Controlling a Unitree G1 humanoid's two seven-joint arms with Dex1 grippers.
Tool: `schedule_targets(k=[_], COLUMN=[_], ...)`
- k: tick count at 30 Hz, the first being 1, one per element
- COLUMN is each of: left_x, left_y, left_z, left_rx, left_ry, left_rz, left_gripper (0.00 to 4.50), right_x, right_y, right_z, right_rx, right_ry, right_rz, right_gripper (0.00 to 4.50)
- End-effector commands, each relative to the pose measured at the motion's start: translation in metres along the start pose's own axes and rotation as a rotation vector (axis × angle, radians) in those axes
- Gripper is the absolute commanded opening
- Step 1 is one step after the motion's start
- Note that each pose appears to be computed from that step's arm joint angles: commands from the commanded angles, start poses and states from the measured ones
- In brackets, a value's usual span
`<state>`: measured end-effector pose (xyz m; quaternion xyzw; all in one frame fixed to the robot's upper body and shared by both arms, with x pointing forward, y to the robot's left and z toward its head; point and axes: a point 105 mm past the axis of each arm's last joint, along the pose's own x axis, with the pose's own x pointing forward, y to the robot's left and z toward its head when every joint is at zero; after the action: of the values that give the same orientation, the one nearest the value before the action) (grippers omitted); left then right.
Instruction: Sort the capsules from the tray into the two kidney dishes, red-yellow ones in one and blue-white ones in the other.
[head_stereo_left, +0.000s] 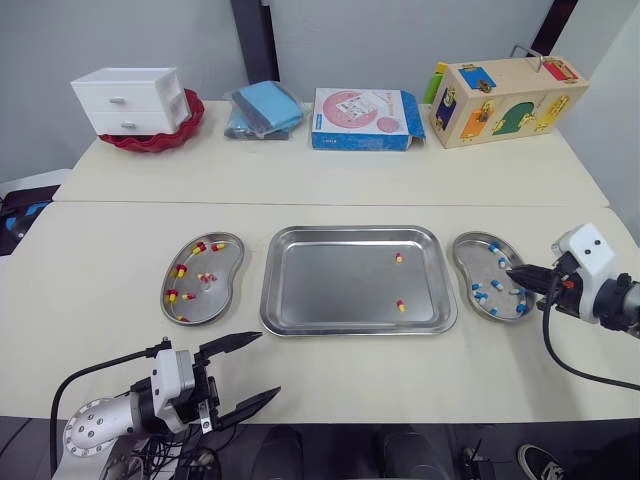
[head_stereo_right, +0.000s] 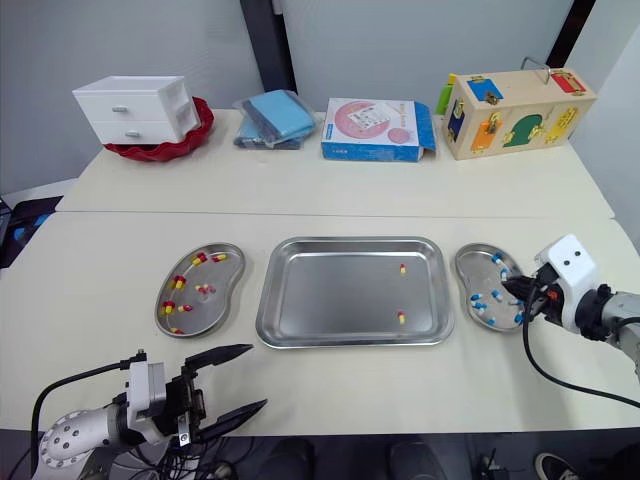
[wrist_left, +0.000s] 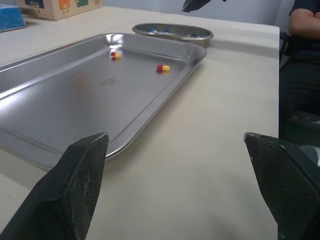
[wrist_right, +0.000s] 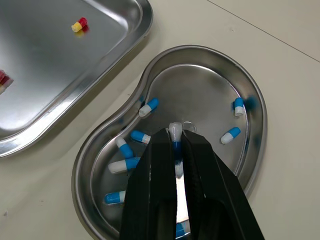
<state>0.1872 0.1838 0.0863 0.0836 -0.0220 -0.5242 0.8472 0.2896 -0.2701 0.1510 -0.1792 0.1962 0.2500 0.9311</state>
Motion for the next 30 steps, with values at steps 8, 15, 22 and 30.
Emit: schedule_targets(k=[8,15,22,30], left_x=[0.000,0.001,-0.001,-0.006], left_y=[-0.001,-0.001,0.000,0.005], left_z=[0.004,0.004,0.005,0.005], left_rx=[0.017,0.017,0.015,0.010], left_ry=[-0.004,-0.005,0.003,0.024], left_rz=[-0.006,-0.009,0.004,0.027], left_gripper=[4.50,4.50,4.50,4.50], right_x=[-0.001,-0.003,-0.027,-0.057], right_y=[-0.006,-0.007,0.007,0.059], right_z=[0.007,0.006,-0.001,-0.011], right_rx=[-0.035,-0.038,-0.058,-0.093], right_ry=[-0.030,-0.027,-0.054,-0.147], right_rz=[-0.032,-0.032,0.067,0.306], right_gripper=[0.86,2.82,4.47,4.47])
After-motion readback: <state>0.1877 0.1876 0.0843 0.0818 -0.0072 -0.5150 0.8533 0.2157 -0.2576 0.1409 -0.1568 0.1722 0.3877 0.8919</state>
